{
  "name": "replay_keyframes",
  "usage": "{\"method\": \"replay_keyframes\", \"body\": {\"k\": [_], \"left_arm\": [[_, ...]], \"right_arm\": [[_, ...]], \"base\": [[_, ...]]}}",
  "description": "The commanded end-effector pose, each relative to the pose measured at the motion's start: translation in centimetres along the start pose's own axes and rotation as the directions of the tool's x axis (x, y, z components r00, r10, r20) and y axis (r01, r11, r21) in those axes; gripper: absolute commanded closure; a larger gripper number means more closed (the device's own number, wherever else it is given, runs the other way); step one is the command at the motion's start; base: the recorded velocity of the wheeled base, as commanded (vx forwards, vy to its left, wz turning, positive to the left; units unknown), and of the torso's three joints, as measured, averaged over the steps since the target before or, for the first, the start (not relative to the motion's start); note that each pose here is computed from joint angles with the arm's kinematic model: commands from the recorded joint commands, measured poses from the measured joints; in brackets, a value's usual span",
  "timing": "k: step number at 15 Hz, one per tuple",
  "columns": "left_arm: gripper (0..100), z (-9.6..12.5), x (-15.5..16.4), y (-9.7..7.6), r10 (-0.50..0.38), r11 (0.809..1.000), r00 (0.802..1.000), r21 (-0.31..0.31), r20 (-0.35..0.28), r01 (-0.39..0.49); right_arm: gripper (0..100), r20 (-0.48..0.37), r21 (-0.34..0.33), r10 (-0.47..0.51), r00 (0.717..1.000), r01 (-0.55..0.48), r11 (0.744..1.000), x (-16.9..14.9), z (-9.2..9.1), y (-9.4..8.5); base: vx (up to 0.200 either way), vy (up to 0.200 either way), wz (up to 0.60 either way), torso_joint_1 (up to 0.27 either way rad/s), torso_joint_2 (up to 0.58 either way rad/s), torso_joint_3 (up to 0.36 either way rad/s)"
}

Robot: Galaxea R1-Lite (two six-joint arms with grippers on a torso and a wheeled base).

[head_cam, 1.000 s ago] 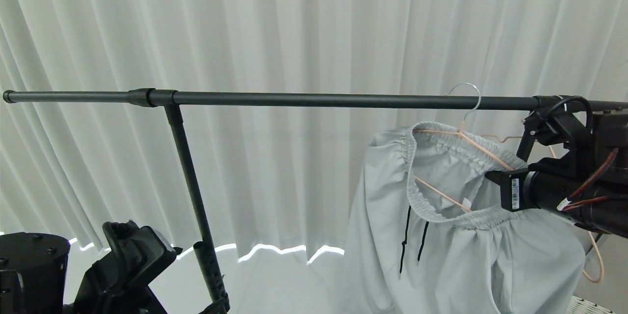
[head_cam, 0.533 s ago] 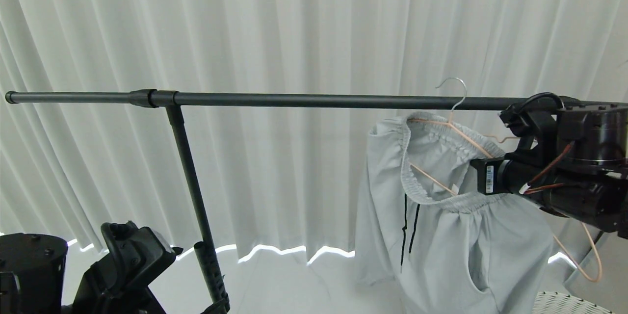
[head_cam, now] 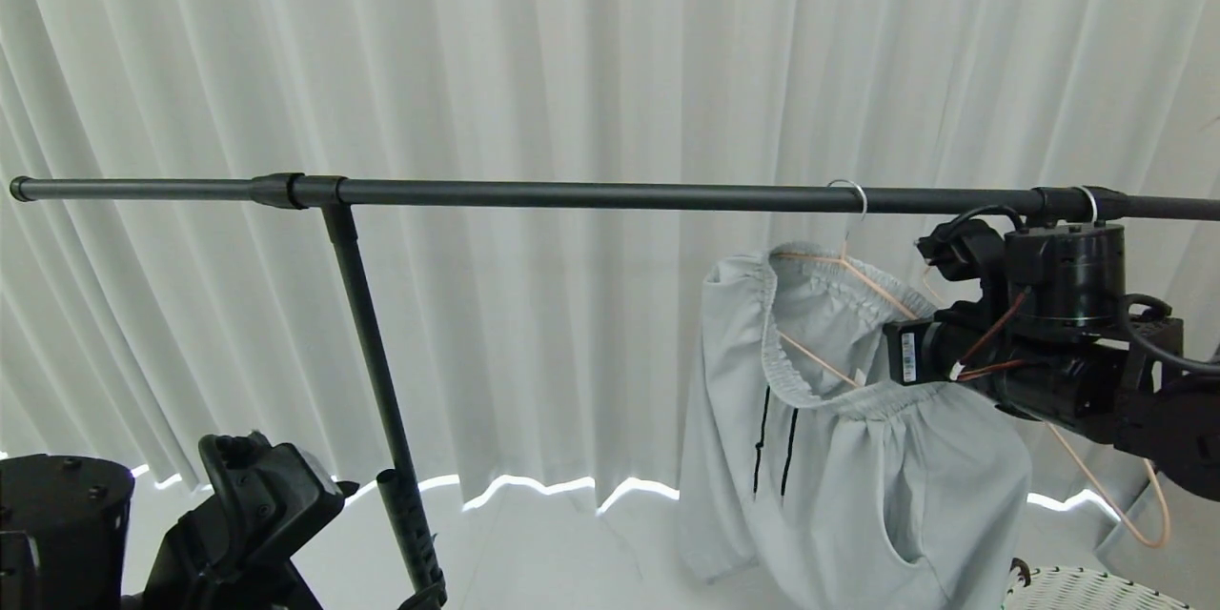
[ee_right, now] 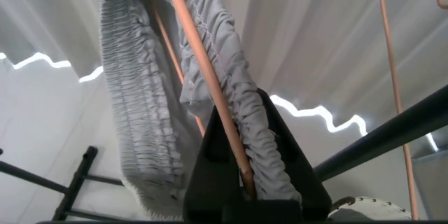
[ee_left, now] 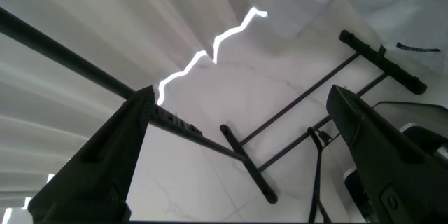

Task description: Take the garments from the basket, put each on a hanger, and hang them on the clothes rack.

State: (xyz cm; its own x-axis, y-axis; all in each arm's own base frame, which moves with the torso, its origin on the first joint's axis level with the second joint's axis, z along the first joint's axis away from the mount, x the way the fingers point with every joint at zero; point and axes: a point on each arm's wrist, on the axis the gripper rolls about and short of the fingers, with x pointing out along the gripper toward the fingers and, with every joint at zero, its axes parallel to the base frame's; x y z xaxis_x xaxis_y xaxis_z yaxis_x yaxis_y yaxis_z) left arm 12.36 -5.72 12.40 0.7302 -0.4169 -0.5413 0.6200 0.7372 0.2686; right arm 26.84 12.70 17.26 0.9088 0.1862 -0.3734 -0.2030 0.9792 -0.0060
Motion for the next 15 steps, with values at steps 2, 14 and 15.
{"method": "replay_keyframes", "body": {"k": [2, 14, 15], "left_arm": [[0, 0.1, 0.1, 0.1, 0.001, 1.000, 1.000, -0.002, 0.000, -0.001], [0, -0.9, -0.8, 2.1, 0.151, 0.983, 0.988, -0.097, -0.036, -0.154], [0, -0.8, -0.9, 2.2, 0.160, 0.982, 0.987, -0.099, -0.030, -0.163]], "right_arm": [[100, -0.008, -0.006, 0.001, 1.000, -0.001, 1.000, 0.0, -0.2, 0.3], [0, 0.171, -0.030, 0.015, 0.985, -0.010, 1.000, -10.9, -0.6, -1.6], [0, 0.167, -0.039, 0.015, 0.986, -0.008, 0.999, -11.5, -1.2, -1.8]], "base": [[0.000, 0.000, 0.00, 0.000, 0.00, 0.000], [0.000, 0.000, 0.00, 0.000, 0.00, 0.000], [0.000, 0.000, 0.00, 0.000, 0.00, 0.000]]}}
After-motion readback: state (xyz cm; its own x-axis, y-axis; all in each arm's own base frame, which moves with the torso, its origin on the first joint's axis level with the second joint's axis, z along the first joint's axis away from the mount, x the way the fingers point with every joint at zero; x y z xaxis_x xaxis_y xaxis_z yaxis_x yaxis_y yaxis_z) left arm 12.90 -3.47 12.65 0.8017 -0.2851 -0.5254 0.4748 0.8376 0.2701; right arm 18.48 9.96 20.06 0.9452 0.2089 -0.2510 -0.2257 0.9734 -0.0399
